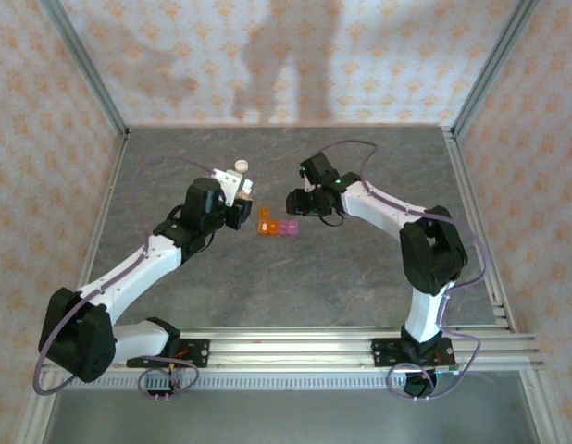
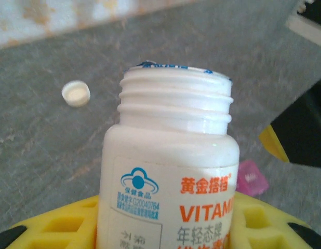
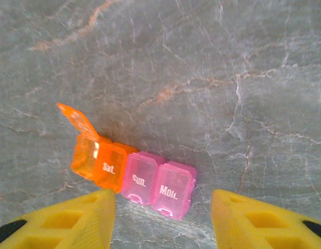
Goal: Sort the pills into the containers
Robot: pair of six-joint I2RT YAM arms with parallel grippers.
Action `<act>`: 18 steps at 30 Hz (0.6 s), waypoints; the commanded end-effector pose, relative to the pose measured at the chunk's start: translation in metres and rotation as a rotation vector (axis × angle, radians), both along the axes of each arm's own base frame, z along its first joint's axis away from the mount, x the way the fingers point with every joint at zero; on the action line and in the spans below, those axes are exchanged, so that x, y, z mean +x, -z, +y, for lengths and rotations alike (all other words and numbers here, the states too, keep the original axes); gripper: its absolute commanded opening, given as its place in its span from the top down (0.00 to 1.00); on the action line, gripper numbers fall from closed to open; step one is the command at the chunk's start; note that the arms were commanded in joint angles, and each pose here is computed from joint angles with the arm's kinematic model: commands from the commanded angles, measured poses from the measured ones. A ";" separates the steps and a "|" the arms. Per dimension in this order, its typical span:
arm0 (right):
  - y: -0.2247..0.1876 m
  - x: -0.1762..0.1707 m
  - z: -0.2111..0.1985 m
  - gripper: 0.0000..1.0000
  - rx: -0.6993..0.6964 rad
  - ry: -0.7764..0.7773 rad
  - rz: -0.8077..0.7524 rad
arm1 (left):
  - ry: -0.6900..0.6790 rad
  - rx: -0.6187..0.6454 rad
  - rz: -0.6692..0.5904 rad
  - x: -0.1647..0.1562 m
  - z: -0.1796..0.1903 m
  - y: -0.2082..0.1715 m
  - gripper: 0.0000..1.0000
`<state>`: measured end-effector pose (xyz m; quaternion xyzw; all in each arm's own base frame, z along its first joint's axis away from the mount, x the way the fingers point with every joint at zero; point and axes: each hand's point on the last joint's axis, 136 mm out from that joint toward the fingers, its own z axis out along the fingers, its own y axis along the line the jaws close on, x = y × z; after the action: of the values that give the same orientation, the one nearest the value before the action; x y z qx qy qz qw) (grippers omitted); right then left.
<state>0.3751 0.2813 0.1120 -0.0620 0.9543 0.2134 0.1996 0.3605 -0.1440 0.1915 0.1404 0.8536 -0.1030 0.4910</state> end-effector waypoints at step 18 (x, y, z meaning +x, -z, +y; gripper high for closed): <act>-0.041 0.129 0.085 0.30 0.071 -0.032 -0.140 | -0.382 -0.153 -0.220 0.033 0.096 -0.047 1.00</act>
<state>0.4950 0.3587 0.1612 -0.0760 0.9263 0.2505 0.2709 0.3916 -0.0606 0.2168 -0.0239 0.8189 -0.0586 0.5705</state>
